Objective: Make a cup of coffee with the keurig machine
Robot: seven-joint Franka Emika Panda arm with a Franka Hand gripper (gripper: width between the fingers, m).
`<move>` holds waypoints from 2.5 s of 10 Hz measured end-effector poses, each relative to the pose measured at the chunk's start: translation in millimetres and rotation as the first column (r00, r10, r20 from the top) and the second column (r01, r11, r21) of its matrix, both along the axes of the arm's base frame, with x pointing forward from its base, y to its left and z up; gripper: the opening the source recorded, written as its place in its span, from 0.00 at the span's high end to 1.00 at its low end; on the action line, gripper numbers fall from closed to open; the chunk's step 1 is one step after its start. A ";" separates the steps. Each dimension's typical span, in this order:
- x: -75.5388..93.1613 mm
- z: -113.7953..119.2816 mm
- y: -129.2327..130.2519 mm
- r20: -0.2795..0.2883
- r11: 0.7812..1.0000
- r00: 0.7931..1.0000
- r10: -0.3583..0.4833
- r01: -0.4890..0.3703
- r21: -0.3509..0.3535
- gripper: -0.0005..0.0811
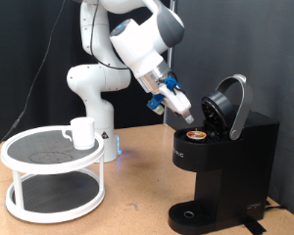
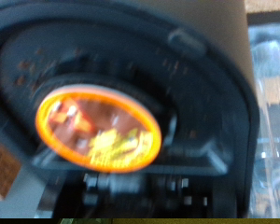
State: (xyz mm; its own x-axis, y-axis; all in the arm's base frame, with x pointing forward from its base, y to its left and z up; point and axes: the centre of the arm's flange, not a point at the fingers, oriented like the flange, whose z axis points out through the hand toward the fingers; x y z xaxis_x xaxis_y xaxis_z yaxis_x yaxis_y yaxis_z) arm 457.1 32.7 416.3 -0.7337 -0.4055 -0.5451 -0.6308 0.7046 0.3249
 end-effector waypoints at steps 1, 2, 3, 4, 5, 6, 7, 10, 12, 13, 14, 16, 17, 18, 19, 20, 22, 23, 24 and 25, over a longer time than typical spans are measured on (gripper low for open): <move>0.7 13.6 -3.6 -0.001 0.999 1.000 0.024 -0.024 0.031 0.09; 4.7 29.6 -8.5 0.001 0.998 1.000 0.028 -0.028 0.057 0.09; 10.3 44.4 -12.4 0.007 0.997 1.000 0.019 -0.019 0.070 0.09; 15.8 59.3 -14.1 0.014 0.997 1.000 0.014 -0.015 0.077 0.09; 21.3 74.2 -16.2 0.026 0.997 1.000 0.009 -0.011 0.076 0.09; 25.4 88.0 -19.0 0.037 0.997 0.999 0.010 -0.013 0.075 0.09; 27.7 98.7 -22.8 0.045 0.997 0.999 0.018 -0.021 0.077 0.09; 29.5 113.7 -35.6 0.034 0.996 0.999 0.033 -0.036 0.084 0.09; 28.3 112.8 -33.6 0.023 0.994 0.999 0.045 -0.047 0.095 0.09; 28.1 115.9 -30.1 -0.001 0.992 0.999 0.042 -0.041 0.117 0.09; 30.5 122.6 -23.6 -0.023 0.990 0.999 0.027 -0.024 0.137 0.09; 39.6 136.0 0.8 -0.047 0.990 0.999 0.021 -0.014 0.141 0.09; 43.2 140.4 14.5 -0.053 0.992 0.998 0.034 -0.027 0.127 0.09; 46.0 143.8 30.6 -0.055 0.993 0.997 0.054 -0.048 0.108 0.09; 46.8 146.1 47.5 -0.051 0.992 0.995 0.084 -0.079 0.095 0.09; 46.2 148.5 64.6 -0.044 0.990 0.993 0.114 -0.110 0.083 0.09; 44.7 150.6 98.2 -0.032 0.988 0.989 0.141 -0.139 0.067 0.09; 44.0 151.1 114.9 -0.027 0.990 0.991 0.133 -0.132 0.059 0.09; 43.1 150.4 131.4 -0.029 0.991 0.992 0.124 -0.122 0.047 0.09; 42.9 149.5 147.4 -0.031 0.993 0.993 0.114 -0.113 0.033 0.09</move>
State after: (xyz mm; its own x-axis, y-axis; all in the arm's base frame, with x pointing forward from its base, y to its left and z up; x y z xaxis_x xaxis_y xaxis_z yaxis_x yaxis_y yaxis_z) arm 500.0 180.1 565.9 -0.7017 -0.4702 -0.5353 -0.6947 0.6182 0.3677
